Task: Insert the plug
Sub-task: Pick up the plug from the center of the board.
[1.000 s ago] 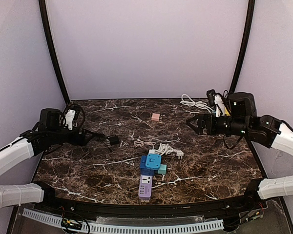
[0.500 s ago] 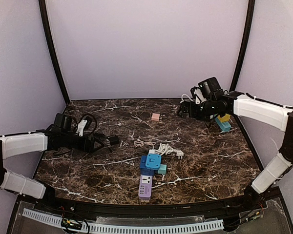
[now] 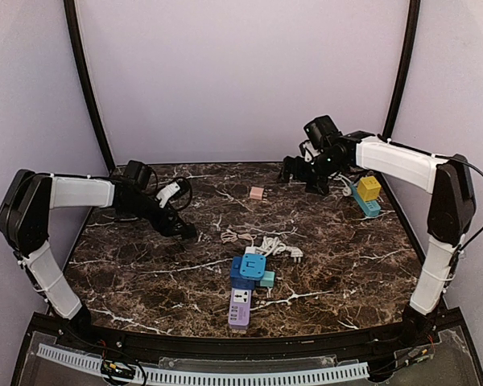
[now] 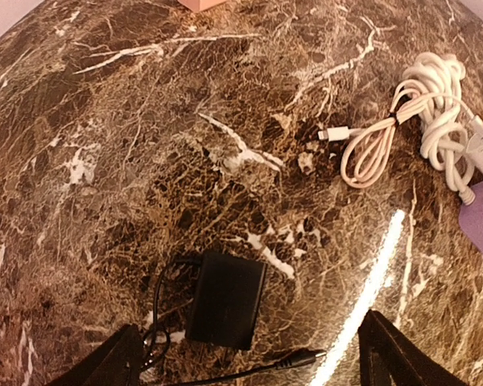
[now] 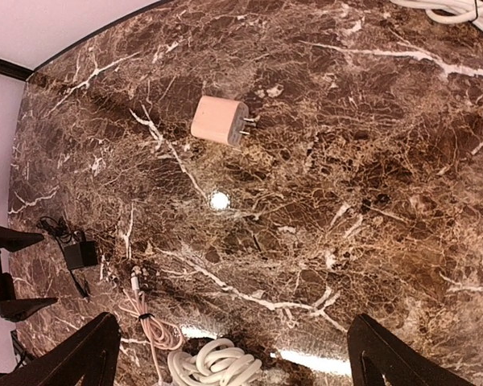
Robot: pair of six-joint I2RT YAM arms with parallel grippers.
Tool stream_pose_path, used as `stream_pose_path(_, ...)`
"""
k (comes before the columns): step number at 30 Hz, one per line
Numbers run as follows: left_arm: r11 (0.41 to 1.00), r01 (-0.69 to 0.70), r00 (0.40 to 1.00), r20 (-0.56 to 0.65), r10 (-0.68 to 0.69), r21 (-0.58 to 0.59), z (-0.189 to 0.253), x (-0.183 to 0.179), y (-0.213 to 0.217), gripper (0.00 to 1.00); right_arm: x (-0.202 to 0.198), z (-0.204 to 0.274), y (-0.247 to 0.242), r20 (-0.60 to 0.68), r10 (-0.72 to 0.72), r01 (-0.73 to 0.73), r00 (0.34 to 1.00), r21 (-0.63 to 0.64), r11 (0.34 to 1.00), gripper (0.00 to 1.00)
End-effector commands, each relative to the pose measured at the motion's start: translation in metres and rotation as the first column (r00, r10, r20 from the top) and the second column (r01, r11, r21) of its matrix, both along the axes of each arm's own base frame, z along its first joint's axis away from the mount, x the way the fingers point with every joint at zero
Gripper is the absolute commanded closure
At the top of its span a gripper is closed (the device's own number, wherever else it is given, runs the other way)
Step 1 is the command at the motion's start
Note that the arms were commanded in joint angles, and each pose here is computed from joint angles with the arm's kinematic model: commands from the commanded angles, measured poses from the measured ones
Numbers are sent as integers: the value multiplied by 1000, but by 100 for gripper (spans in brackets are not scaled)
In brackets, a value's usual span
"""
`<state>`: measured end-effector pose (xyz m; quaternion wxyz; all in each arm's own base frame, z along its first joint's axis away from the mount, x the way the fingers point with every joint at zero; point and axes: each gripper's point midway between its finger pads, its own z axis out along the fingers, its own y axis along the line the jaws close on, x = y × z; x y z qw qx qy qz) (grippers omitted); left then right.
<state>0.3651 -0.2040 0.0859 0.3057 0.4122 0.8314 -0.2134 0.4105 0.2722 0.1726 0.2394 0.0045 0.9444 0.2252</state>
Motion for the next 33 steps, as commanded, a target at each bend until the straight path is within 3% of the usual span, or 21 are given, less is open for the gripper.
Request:
stream_pose_path(1,984,155,988,3,-156,91,-11,-2,-3,18,-5,0,-2,-59,-43,45,997,21,999,2)
stream_pose_path(9,972,187,981,33,-194,139,-34,15,-4,36,-9,6,-7,-54,-41,41,998,8,999,2)
stream_pose_path(11,969,191,980,20,-197,155,-40,14,-5,46,-9,7,-6,-50,-29,29,998,7,1000,2)
stream_pose_path(16,957,200,978,20,-208,210,-48,18,-10,51,-11,7,-5,-48,-6,6,999,-1,1000,1)
stream_pose_path(20,953,201,978,8,-208,229,-52,18,-9,68,-12,8,-8,-42,-7,7,999,-11,1000,1)
stream_pose_path(24,947,222,974,-12,-225,234,-53,12,-10,94,-10,11,-7,-25,4,-4,1000,-17,1000,1)
stream_pose_path(25,947,219,975,-5,-224,234,-50,14,-10,98,-9,14,-6,-20,11,-12,1000,-12,1000,1)
stream_pose_path(29,959,194,976,53,-209,208,-15,26,-16,99,-7,40,1,41,60,-61,997,19,998,2)
stream_pose_path(31,967,196,965,146,-220,160,18,33,-25,99,-5,63,6,87,80,-84,993,50,995,5)
stream_pose_path(32,973,203,937,268,-226,110,54,40,-34,99,-6,75,9,105,84,-92,991,72,993,7)
stream_pose_path(33,973,212,921,314,-228,86,64,37,-36,99,-7,88,12,124,88,-100,988,99,990,9)
